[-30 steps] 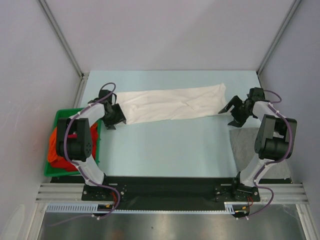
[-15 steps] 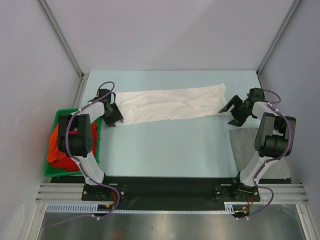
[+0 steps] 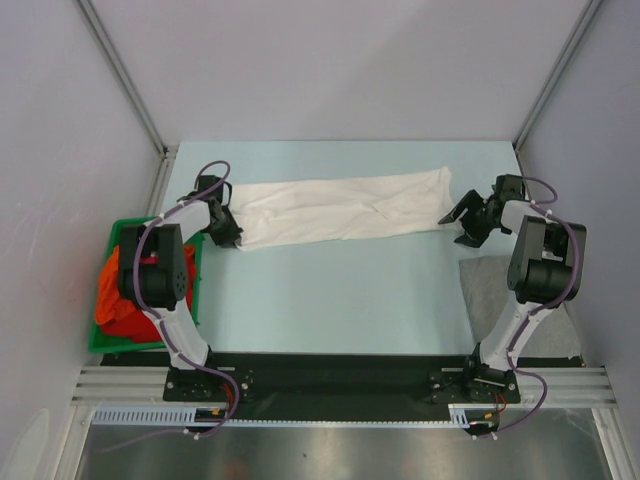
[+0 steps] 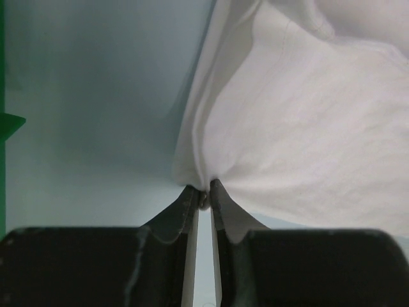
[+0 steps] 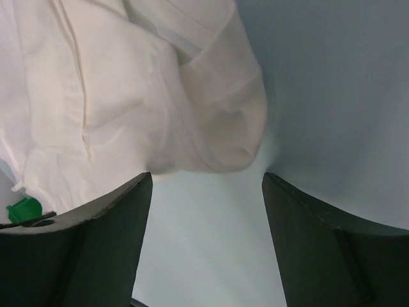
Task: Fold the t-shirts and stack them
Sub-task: Fold the tshirt
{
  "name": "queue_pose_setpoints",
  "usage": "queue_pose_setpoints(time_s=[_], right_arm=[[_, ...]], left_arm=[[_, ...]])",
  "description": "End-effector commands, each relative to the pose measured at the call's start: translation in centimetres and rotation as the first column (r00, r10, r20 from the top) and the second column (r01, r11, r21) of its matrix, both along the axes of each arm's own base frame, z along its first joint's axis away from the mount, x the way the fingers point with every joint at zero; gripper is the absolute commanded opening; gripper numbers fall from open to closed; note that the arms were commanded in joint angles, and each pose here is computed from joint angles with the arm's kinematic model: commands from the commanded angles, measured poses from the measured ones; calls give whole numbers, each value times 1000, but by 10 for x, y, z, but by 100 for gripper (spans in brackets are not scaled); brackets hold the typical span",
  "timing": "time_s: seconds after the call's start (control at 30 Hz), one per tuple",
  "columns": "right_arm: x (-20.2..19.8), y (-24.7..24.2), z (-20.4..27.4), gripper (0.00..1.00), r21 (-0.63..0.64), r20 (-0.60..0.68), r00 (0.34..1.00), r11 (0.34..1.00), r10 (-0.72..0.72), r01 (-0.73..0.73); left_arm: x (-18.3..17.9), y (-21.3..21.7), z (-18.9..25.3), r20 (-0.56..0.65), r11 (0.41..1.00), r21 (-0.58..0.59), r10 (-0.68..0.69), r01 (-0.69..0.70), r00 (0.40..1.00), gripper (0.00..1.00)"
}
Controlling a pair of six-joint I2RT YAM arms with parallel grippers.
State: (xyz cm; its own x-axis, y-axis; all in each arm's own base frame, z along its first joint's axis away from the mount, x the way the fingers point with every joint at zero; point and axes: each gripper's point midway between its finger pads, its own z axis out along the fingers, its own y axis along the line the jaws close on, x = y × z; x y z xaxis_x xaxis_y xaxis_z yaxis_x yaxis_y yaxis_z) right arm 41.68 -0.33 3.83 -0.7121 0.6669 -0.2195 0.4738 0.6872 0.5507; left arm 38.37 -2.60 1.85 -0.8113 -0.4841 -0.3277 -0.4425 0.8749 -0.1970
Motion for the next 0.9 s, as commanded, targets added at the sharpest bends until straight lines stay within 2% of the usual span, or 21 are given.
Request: queue_pose_setpoints(time_s=[0.0, 0.07, 0.27, 0.37, 0.4, 0.47, 0.5, 0.53, 0.57, 0.6, 0.73, 0.87], right_arm=[[30, -7, 7, 72, -31, 81, 997, 1000, 6, -4], [34, -10, 3, 70, -36, 81, 997, 999, 5, -2], [41, -15, -4, 56, -28, 74, 997, 1000, 1, 1], [40, -16, -6, 39, -26, 51, 999, 1000, -2, 4], [39, -17, -6, 30, -32, 48, 999, 999, -3, 4], [33, -30, -11, 21, -97, 10, 1000, 995, -27, 28], [31, -43, -16, 9, -162, -14, 998, 985, -55, 52], [24, -49, -19, 3, -188, -54, 996, 981, -68, 57], [27, -58, -16, 0, -219, -57, 995, 973, -82, 68], [25, -66, -22, 0, -259, -85, 992, 963, -98, 73], [28, -73, -29, 0, -271, -134, 985, 960, -113, 74], [38, -75, -30, 0, -274, -113, 987, 958, -117, 82]], left_arm=[[19, 2, 13, 50, 1000, 3, -14, 14, 999, 15], [19, 3, 12, 42, 1000, 8, -22, 22, 999, 13], [18, 5, 9, 22, 999, 24, -26, 25, 999, 5], [18, 5, 8, 16, 999, 24, -26, 25, 1000, 0], [19, 5, 9, 17, 999, 23, -24, 24, 1000, 0], [18, 12, 8, 5, 998, 58, -10, 9, 1000, 0], [19, 14, 8, 3, 998, 66, -8, 8, 1000, 0], [15, 14, 7, -12, 997, 71, -9, 10, 1000, 0], [14, 15, 5, -26, 997, 77, -10, 12, 1000, 0], [14, 16, 5, -31, 997, 80, -14, 16, 999, 0], [3, 17, -2, -70, 996, 86, -22, 28, 997, 0], [-7, 16, -5, -87, 996, 81, -30, 38, 996, 0]])
